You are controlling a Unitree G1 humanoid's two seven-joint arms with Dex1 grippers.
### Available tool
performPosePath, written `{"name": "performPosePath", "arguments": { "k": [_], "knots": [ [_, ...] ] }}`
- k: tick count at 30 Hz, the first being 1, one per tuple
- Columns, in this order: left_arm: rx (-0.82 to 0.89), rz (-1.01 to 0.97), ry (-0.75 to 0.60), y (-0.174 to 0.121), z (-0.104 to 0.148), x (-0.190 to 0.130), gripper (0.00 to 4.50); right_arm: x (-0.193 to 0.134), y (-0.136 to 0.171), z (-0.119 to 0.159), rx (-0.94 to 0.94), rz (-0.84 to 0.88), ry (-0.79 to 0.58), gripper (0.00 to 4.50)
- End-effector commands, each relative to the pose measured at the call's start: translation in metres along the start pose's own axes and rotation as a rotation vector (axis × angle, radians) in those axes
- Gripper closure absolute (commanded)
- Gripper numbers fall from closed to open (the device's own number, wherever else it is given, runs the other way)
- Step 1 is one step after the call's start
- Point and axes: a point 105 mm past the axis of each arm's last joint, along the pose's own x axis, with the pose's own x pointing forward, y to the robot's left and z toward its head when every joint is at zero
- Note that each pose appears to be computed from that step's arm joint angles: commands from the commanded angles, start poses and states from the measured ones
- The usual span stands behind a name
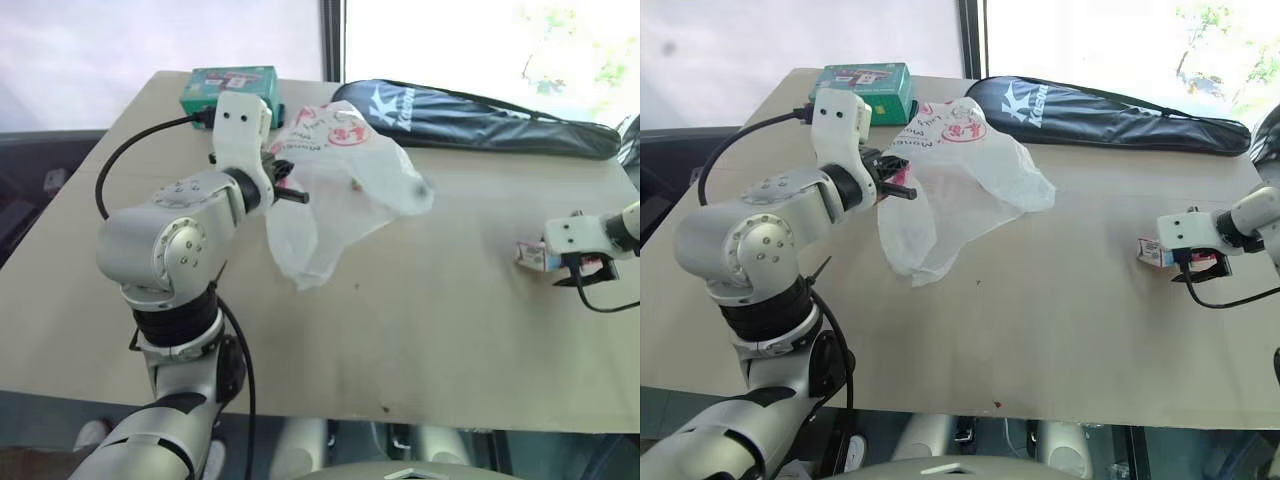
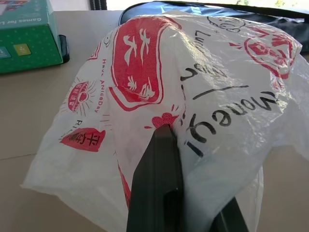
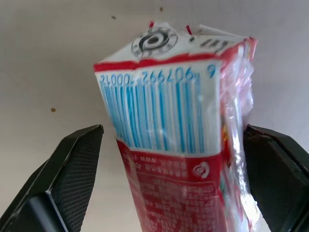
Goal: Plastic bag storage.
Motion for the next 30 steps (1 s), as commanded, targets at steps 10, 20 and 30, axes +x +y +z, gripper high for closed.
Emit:
{"name": "performPosePath", "arguments": {
  "k": [10,20,30],
  "knots": [
    [0.034,-0.011,-0.055,-0.004,0.01,-0.001,4.5,-0.012,-0.011,0.001,0.013,-0.194,0.032,1.87],
    [-0.001,-0.023,-0.064,-0.004,0.012,0.001,4.5,-0.057,-0.024,0.061,-0.014,-0.345,-0.124,3.34],
    [-0.063,-0.102,-0.074,-0.014,0.025,0.003,4.5,-0.04,0.009,0.231,0.19,-0.248,-0.771,3.34]
  ]
}}
